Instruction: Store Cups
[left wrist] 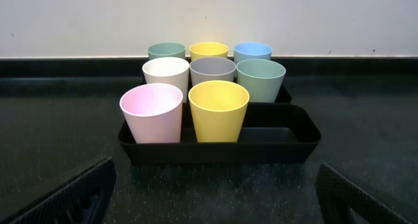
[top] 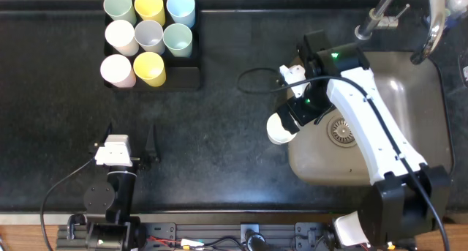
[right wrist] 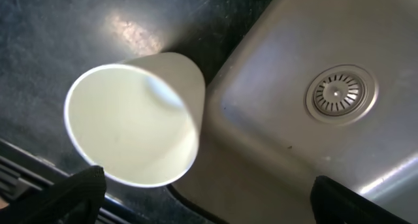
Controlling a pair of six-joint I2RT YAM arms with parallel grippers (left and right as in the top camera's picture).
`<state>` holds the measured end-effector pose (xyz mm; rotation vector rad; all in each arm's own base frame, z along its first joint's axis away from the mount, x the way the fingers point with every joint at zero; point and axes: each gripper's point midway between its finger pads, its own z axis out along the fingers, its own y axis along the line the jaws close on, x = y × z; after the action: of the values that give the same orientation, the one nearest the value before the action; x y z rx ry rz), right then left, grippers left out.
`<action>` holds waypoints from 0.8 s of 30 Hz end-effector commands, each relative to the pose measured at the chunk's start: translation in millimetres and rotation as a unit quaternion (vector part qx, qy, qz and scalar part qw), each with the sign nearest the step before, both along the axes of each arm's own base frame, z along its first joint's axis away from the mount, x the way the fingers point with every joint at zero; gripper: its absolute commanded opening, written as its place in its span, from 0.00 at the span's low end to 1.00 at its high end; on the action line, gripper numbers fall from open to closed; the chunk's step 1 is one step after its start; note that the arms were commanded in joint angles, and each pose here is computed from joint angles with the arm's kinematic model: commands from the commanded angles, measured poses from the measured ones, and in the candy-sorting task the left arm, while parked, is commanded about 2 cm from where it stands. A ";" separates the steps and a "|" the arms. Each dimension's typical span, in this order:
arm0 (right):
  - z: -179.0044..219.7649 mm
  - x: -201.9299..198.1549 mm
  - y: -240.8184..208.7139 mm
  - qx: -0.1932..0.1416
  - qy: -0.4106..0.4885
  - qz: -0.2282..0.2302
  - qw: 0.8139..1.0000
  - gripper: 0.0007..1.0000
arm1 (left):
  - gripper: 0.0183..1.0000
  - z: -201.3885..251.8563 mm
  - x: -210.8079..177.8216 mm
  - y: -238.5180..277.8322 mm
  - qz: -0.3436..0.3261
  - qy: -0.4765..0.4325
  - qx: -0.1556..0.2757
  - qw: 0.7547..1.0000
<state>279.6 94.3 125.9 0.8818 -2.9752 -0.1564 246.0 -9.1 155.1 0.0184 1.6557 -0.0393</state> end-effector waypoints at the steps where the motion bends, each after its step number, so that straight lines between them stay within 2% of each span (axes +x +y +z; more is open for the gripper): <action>1: -8.9 4.6 0.4 0.005 0.010 0.014 1.000 1.00 | 1.00 0.9 -0.4 1.2 0.001 -0.003 0.011 1.000; 18: -37.0 12.8 0.0 -0.006 0.036 0.024 0.999 0.99 | 1.00 0.9 -0.4 1.2 0.001 -0.003 0.011 1.000; 21: -36.9 12.1 -0.2 -0.006 0.038 0.024 0.999 0.82 | 1.00 0.9 -0.4 1.2 0.001 -0.003 0.011 1.000; 22: -36.9 12.0 0.4 -0.005 0.038 0.025 0.999 0.64 | 1.00 0.9 -0.4 1.2 0.001 -0.003 0.011 1.000; 23: -36.8 11.9 1.3 -0.004 0.038 0.025 0.999 0.26 | 1.00 0.9 -0.4 1.2 0.001 -0.003 0.011 1.000; 24: -36.8 12.0 2.7 -0.002 0.037 0.026 0.999 0.06 | 1.00 0.9 -0.4 1.2 0.001 -0.003 0.011 1.000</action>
<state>289.7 95.3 89.5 0.9301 -2.8761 -0.1596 246.0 -9.1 155.1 0.0184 1.6557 -0.0393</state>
